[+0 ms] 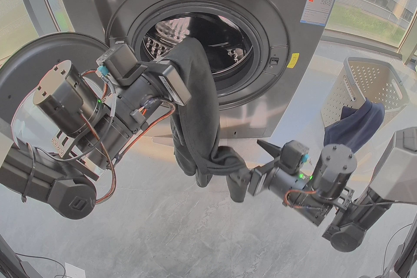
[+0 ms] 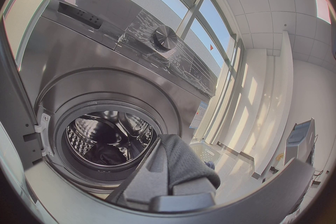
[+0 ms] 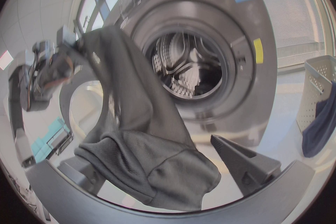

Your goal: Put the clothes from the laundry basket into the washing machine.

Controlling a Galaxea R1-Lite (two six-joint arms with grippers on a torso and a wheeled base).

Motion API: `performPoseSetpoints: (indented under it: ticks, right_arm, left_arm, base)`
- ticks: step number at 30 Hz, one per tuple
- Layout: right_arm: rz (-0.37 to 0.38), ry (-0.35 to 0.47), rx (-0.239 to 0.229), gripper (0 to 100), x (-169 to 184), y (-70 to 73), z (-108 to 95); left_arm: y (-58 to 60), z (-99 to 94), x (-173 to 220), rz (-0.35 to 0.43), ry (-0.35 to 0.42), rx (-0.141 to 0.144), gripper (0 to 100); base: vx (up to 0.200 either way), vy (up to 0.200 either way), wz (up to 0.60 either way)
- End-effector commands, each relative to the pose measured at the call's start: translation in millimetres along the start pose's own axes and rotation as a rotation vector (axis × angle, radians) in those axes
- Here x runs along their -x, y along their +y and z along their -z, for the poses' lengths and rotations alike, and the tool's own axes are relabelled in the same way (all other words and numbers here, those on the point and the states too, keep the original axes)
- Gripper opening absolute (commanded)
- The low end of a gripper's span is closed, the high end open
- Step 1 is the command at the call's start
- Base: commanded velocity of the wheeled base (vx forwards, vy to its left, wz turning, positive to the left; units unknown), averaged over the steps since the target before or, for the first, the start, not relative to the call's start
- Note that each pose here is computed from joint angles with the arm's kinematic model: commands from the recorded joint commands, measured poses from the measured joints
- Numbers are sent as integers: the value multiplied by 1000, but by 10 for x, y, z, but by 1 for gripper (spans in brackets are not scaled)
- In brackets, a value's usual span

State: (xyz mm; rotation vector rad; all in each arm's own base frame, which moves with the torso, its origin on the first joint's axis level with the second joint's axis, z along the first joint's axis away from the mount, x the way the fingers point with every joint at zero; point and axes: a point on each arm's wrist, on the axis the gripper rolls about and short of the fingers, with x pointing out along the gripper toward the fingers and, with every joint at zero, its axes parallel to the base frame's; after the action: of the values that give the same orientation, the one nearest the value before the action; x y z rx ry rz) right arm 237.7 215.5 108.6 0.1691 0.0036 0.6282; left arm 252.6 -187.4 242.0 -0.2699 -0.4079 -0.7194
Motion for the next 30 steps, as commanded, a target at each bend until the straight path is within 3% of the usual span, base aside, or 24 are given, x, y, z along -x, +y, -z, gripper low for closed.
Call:
performPoseSetpoints:
  ticks: [1, 6, 11, 15, 19, 23, 28, 30]
  right_arm:
    - [-1, 275, 45, 100, 373, -35, 544]
    - [-38, 361, 48, 100, 545, -53, 645]
    - [-51, 340, 48, 100, 506, -13, 619]
    - [-45, 278, 38, 100, 363, -23, 543]
    - [-17, 124, 22, 100, -61, -89, 381]
    - [-7, 57, 18, 100, -390, -134, 423]
    - [-2, -12, 17, 100, -630, -179, 389]
    - [7, -59, 42, 100, -823, -251, 379]
  left_arm:
    - [-8, -60, -5, 3, -19, -2, 0]
    - [8, -90, -28, 1, -30, -5, 0]
    - [7, -108, -45, 1, -36, -6, 0]
    - [7, -100, -44, 6, -34, -6, 0]
    - [-31, -103, -35, 24, -31, 2, 0]
    - [-160, -92, -38, 64, -28, 38, 0]
    - [-186, -144, -26, 73, -41, 43, 0]
    - [-240, -196, -6, 88, -51, 51, 0]
  base:
    - [0, 0, 0]
    - [0, 0, 0]
    - [0, 0, 0]
    - [0, 0, 0]
    - [0, 0, 0]
    - [0, 0, 0]
    - [0, 0, 0]
    - [0, 0, 0]
